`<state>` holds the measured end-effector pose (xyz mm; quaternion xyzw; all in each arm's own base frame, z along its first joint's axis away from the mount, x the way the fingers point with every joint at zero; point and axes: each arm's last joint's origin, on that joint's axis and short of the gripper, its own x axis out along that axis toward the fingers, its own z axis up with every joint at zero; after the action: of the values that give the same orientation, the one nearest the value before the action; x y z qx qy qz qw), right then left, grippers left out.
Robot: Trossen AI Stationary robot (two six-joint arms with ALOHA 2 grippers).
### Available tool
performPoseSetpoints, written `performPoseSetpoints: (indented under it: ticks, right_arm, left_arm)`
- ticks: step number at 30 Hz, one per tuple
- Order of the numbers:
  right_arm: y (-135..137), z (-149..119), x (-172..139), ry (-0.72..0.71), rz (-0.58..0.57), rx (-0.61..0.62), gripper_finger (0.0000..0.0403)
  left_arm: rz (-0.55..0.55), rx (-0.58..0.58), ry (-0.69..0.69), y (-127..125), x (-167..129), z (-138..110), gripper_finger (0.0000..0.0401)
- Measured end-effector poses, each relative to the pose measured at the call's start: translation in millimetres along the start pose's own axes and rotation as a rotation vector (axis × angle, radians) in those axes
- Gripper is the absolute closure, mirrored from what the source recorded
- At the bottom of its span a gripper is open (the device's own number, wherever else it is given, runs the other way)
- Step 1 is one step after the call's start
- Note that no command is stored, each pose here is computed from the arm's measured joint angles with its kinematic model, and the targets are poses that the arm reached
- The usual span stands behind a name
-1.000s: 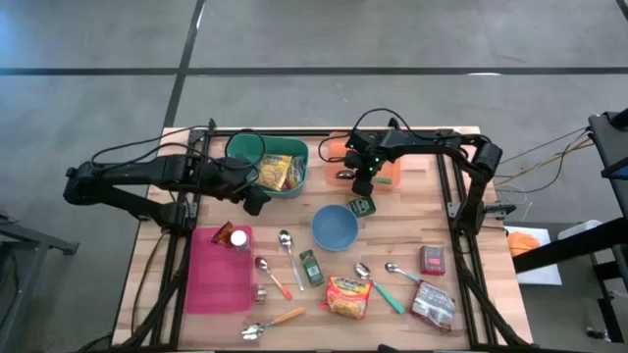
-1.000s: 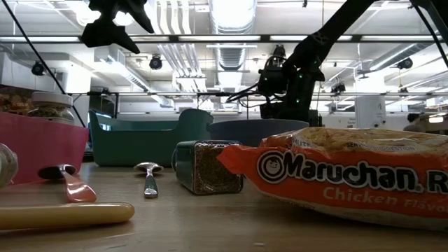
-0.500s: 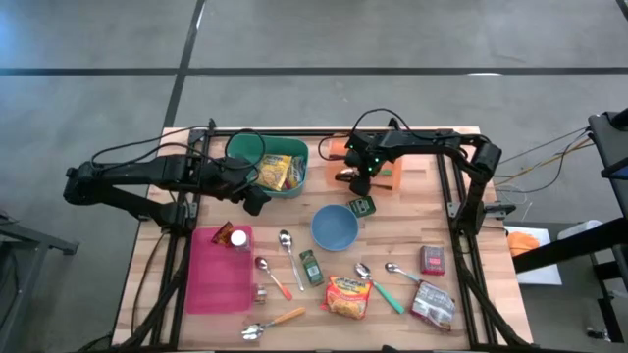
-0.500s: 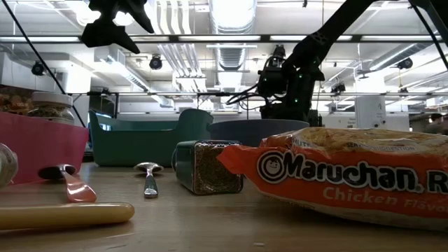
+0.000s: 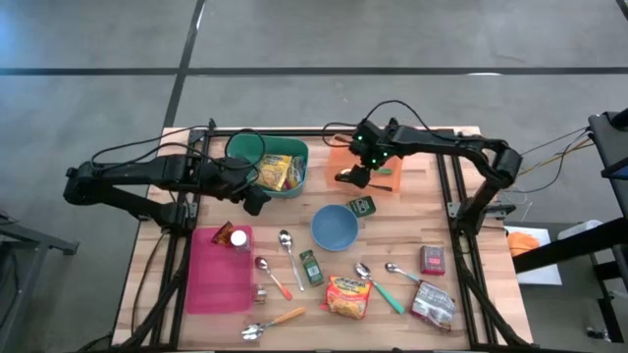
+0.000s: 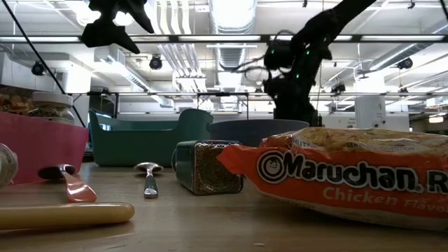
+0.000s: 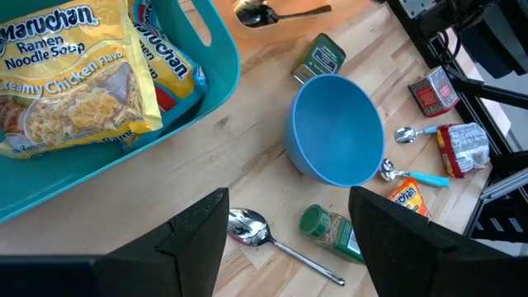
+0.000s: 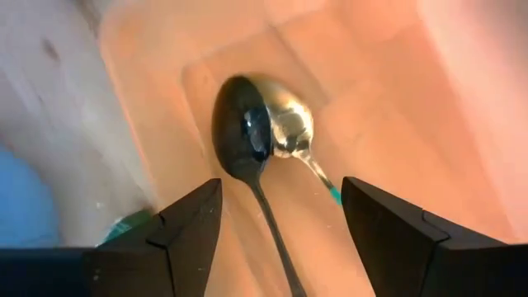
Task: Pick & Place Food Item
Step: Put the light blue spoon into the orange bin
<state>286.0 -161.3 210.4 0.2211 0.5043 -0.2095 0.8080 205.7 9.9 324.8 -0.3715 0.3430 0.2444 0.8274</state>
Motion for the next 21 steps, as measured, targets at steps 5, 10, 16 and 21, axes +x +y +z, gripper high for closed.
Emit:
performPoseSetpoints:
  ticks: [5, 10, 16, 21]
  right_arm:
    - [17, -9, -35, -0.033, 0.028, -0.077, 0.0155]
    - [41, -33, -65, 0.014, 0.056, -0.132, 0.0155]
    - [72, -76, -79, 0.067, 0.11, -0.132, 0.0156]
    - [90, -113, -79, 0.12, 0.136, -0.068, 0.0157]
  left_arm:
    - [0.0, 0.0, 0.0, 0, 0, 0, 0.015]
    - [0.001, 0.004, 0.0, 0, 0, 0, 0.015]
    - [0.001, 0.024, 0.0, 0, 0, 0, 0.015]
    - [0.0, 0.025, 0.0, 0, 0, 0, 0.015]
